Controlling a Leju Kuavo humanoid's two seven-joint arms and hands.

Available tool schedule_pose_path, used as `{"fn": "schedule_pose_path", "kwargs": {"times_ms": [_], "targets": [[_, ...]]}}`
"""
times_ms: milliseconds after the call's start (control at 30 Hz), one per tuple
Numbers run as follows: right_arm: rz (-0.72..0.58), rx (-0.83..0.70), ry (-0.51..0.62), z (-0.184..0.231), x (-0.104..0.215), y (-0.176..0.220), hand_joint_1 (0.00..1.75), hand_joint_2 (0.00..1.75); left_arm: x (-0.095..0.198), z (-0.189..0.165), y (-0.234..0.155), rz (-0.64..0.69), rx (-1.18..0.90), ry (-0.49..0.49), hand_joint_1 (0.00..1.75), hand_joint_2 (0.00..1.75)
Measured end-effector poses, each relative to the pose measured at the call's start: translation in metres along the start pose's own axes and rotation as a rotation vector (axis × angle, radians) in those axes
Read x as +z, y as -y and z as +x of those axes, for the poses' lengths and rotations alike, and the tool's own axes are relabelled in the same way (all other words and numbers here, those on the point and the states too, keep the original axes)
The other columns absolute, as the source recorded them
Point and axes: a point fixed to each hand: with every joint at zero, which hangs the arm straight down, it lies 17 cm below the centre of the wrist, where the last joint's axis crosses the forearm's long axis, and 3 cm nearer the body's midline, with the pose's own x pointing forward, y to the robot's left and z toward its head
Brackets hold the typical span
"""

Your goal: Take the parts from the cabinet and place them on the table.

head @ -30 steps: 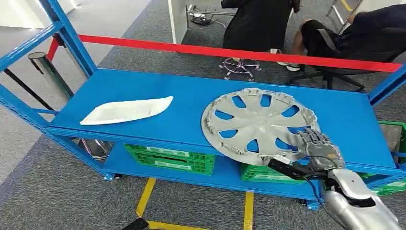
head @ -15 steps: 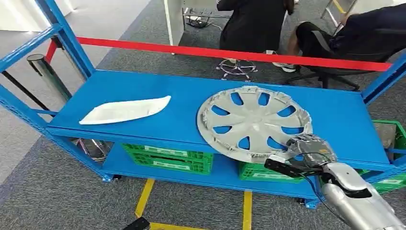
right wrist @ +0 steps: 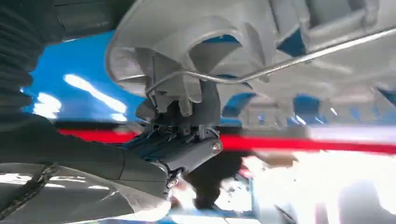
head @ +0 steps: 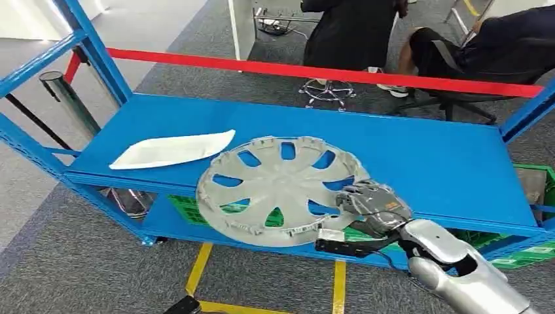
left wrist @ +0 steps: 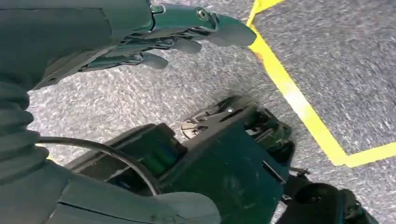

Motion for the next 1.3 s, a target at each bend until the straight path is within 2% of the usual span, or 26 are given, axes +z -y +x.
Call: {"fn": "schedule_pose_path", "kwargs": {"times_ms": [233, 300, 367, 467, 567, 733, 967, 1300], "targets": [[-0.103, 0.065, 0.098, 0.046, 0.003, 0.033, 1.75, 1.75, 0.001, -0.004, -0.004, 0.012, -0.002, -0.014, 0.0, 1.75], [-0.197, 0.13, 0.098, 0.054, 0.009, 0.05, 1.75, 1.75, 0.001, -0.006, -0.006, 0.017, -0.009, -0.02, 0.0, 1.75], [-0.313, 0.18, 0.098, 0.066, 0.024, 0.067, 1.75, 1.75, 0.001, -0.006, -0.007, 0.024, -0.001, -0.015, 0.0, 1.75], [-0.522, 0.191, 0.117, 0.092, 0.064, 0.096, 1.75, 1.75, 0.002, -0.003, -0.007, 0.031, 0.025, 0.01, 0.0, 1.75], [-0.603, 0.17, 0.122, 0.104, 0.086, 0.11, 1.75, 1.75, 0.002, -0.002, -0.008, 0.035, 0.04, 0.022, 0.0, 1.75], [-0.788, -0.021, 0.202, 0.135, 0.128, 0.147, 1.75, 1.75, 0.003, 0.004, -0.011, 0.053, 0.063, 0.069, 0.0, 1.75], [-1.02, -0.344, 0.156, 0.114, 0.171, 0.188, 1.75, 1.75, 0.005, 0.008, -0.017, 0.086, 0.102, 0.109, 0.0, 1.75], [-1.088, -0.407, 0.123, 0.111, 0.188, 0.196, 1.75, 1.75, 0.006, 0.006, -0.017, 0.096, 0.127, 0.114, 0.0, 1.75]]}}
